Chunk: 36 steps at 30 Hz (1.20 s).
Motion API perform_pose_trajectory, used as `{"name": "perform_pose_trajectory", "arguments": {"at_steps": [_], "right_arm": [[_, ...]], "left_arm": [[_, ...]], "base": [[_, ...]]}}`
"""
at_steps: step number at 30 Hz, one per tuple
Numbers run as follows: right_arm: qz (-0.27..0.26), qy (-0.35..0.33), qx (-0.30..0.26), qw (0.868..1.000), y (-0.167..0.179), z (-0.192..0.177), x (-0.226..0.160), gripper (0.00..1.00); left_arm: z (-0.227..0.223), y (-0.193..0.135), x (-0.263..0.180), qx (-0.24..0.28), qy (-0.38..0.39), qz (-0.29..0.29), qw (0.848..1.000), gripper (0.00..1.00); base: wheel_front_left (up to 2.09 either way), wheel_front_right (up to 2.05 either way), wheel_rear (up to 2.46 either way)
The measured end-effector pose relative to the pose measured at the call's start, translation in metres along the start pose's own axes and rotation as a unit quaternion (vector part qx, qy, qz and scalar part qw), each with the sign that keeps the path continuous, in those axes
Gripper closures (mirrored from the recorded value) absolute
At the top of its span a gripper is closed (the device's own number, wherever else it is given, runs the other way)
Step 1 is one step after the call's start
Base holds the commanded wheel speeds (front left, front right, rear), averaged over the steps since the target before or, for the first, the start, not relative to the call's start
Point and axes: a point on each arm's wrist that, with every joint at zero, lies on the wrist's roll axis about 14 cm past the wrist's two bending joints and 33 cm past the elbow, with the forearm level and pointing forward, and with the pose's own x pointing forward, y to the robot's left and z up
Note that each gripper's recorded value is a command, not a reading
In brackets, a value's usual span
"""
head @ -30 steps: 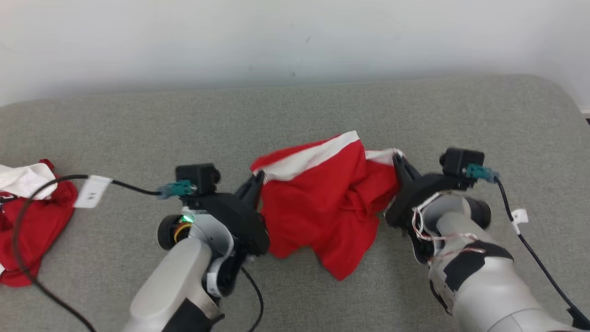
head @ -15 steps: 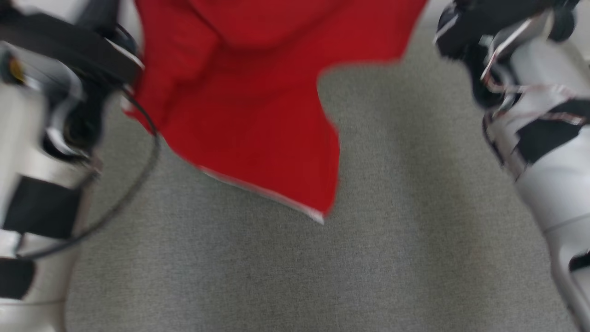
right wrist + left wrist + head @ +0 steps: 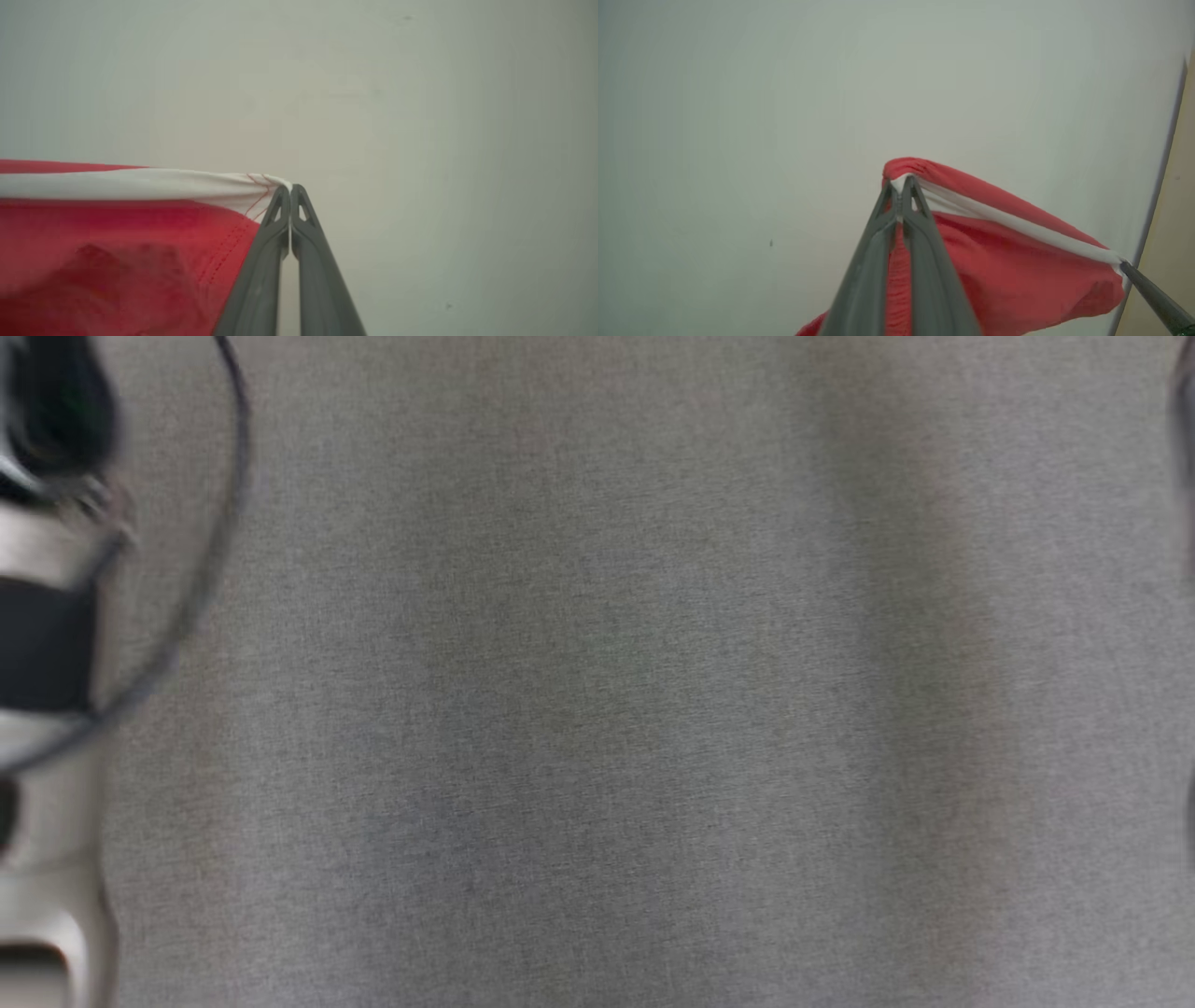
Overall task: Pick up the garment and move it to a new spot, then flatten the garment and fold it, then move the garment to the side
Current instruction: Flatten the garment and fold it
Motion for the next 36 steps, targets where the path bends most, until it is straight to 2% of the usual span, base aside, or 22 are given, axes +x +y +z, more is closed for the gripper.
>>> {"name": "perform_pose_trajectory", "arguments": {"at_steps": [3, 5, 9, 13, 16, 22, 29, 36], "right_arm": [[0.021, 0.087, -0.026, 0.996, 0.009, -0.065, -0.032, 1.00], [0.039, 0.159, -0.031, 0.986, 0.019, -0.107, -0.059, 1.00], [0.056, 0.295, -0.008, 0.954, 0.032, -0.172, -0.131, 1.00], [0.058, 0.385, 0.016, 0.921, 0.031, -0.194, -0.193, 1.00], [0.062, 0.443, 0.034, 0.894, 0.033, -0.199, -0.240, 1.00], [0.054, 0.496, 0.061, 0.865, 0.026, -0.179, -0.304, 1.00], [0.046, 0.573, 0.095, 0.812, 0.029, -0.148, -0.394, 1.00], [0.042, 0.613, 0.137, 0.777, 0.044, -0.116, -0.454, 1.00]], "left_arm": [[-0.038, 0.008, -0.028, -0.003, 0.052, 0.009, 0.999, 1.00], [-0.072, 0.020, -0.059, -0.005, 0.103, 0.027, 0.994, 1.00], [-0.133, 0.022, -0.133, -0.021, 0.213, 0.055, 0.975, 1.00], [-0.162, 0.016, -0.200, -0.058, 0.286, 0.090, 0.952, 1.00], [-0.174, 0.004, -0.248, -0.085, 0.338, 0.109, 0.931, 1.00], [-0.168, -0.014, -0.322, -0.115, 0.397, 0.143, 0.899, 1.00], [-0.136, -0.033, -0.378, -0.124, 0.414, 0.166, 0.886, 1.00], [-0.111, -0.050, -0.421, -0.118, 0.436, 0.176, 0.875, 1.00]], "base": [[0.00, 0.00, 0.00], [0.00, 0.00, 0.00], [0.00, 0.00, 0.00], [0.00, 0.00, 0.00], [0.00, 0.00, 0.00], [0.00, 0.00, 0.00], [0.00, 0.00, 0.00], [0.00, 0.00, 0.00]]}}
